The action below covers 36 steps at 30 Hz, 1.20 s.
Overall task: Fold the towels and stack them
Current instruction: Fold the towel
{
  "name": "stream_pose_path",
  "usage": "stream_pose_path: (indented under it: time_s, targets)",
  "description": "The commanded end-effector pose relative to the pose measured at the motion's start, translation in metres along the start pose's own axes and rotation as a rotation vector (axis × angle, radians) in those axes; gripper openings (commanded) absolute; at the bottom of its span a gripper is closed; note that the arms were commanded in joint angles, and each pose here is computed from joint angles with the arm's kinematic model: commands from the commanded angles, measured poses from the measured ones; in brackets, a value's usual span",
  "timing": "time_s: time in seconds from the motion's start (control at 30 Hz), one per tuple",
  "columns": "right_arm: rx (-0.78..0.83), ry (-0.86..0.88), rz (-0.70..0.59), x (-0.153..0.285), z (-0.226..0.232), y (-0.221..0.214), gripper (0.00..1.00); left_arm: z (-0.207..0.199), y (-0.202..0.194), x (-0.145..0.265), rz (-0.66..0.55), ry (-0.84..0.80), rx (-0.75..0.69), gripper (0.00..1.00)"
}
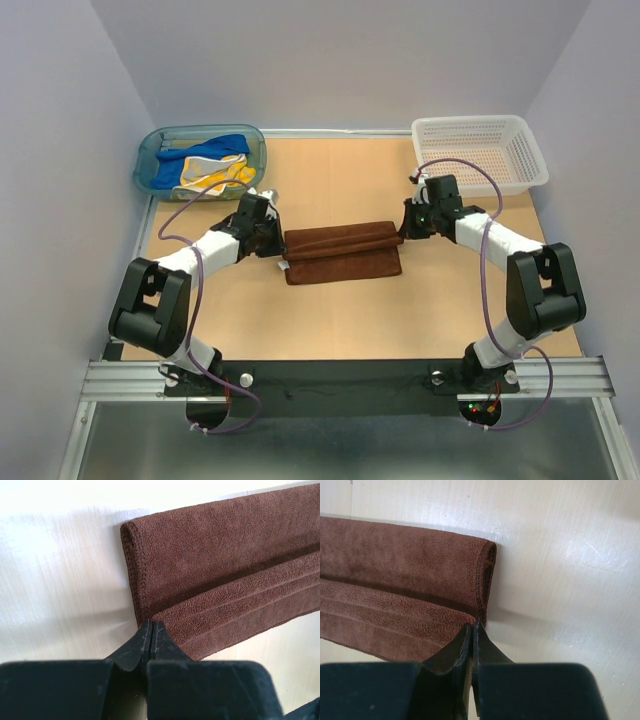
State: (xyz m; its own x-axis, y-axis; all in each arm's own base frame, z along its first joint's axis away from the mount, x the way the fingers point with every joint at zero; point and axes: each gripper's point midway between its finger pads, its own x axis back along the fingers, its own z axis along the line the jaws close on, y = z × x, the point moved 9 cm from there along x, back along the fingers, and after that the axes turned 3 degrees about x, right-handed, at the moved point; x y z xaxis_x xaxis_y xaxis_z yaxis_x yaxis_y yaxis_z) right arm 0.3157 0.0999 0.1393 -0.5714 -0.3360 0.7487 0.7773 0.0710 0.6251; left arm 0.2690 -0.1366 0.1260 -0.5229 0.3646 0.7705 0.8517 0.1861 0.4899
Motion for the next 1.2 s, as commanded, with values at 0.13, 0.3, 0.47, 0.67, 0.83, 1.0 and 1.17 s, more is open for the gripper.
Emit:
stream_pose_path:
  time_s: [0.13,0.3,0.47,0.67,0.83,1.0,1.17]
  targets:
    - [-0.026,-0.055,-0.029,0.008,-0.008,-0.003,0.0,0.009,-0.005,0.004,0.003,0.081,-0.011,0.0]
    - [-0.047,-0.053,-0.003,0.005,-0.008,-0.012,0.01,0.012,-0.01,-0.002,0.032,0.095,-0.009,0.0]
    - [-0.056,-0.034,0.019,0.002,-0.008,-0.017,0.01,0.01,-0.015,-0.003,0.044,0.091,-0.017,0.05]
    - [-0.055,-0.018,0.009,0.005,-0.005,-0.015,0.11,0.005,-0.014,0.001,0.036,0.069,-0.026,0.13]
    - [-0.075,0.046,-0.015,0.016,0.004,-0.014,0.26,0.002,-0.015,0.01,0.027,0.053,-0.039,0.33]
    - [-0.072,0.121,-0.062,0.039,0.015,-0.007,0.32,-0.004,-0.015,0.027,0.003,0.039,-0.054,0.62]
    - [-0.053,0.228,-0.11,0.055,0.04,0.012,0.33,-0.025,-0.01,0.047,-0.055,0.004,-0.051,0.68]
